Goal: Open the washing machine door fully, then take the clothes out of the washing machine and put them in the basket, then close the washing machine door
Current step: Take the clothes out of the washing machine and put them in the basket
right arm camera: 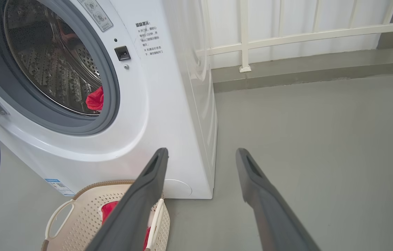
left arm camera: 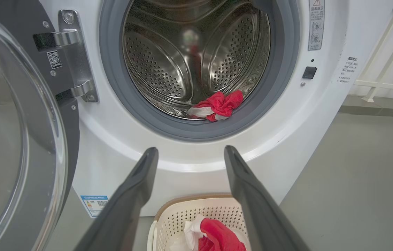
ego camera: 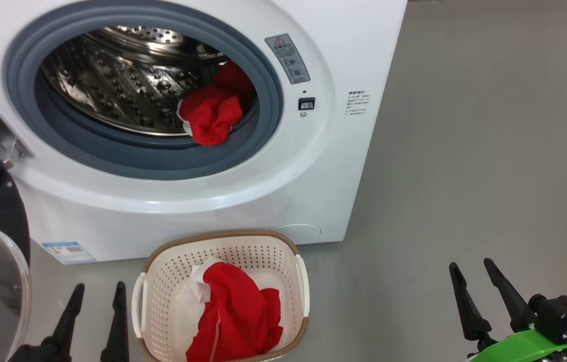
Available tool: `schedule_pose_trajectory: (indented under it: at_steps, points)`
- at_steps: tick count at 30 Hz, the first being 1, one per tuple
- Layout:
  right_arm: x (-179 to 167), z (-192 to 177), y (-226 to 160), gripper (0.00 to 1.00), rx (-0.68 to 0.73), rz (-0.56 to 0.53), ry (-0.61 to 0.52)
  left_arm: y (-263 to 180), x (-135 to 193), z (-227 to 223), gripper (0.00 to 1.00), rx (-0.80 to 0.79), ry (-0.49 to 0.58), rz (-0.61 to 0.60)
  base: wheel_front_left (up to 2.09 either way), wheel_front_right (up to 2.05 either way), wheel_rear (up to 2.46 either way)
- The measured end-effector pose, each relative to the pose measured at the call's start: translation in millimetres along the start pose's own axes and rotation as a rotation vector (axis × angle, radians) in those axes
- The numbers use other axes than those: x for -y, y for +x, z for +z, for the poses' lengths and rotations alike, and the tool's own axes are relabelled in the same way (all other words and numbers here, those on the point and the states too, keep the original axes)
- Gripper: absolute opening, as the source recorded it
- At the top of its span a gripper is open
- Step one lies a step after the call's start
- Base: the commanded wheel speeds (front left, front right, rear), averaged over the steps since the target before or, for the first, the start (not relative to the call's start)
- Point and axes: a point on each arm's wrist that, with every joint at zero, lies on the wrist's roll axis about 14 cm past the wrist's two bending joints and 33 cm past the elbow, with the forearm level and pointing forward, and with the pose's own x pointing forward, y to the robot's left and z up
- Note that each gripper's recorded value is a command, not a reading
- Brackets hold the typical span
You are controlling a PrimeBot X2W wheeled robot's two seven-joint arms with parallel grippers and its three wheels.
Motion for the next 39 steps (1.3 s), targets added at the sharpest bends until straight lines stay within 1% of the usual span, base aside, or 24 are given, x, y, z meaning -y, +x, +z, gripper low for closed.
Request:
schedule_pose_trajectory:
  at_steps: [4,7,21,31,39]
  points:
    - [0,-4,3,1.00,-0.012,-0.006,0.005,8,6,-5,1.00,-0.014,-0.002,-0.021,0.00,0.00,0.00]
    - [-2,-5,10,1.00,-0.012,-0.005,0.013,23,13,-5,1.00,-0.011,-0.005,-0.047,0.00,0.00,0.00]
    - [-17,-17,60,1.00,-0.028,0.011,0.045,146,71,10,1.00,0.029,0.020,-0.257,0.00,0.00,0.00]
    - [0,-35,77,1.00,-0.068,-0.036,0.049,215,94,-20,1.00,-0.052,0.019,-0.333,0.00,0.00,0.00]
    - [13,-50,85,1.00,-0.104,-0.069,0.054,257,100,-46,1.00,-0.117,0.026,-0.345,0.00,0.00,0.00]
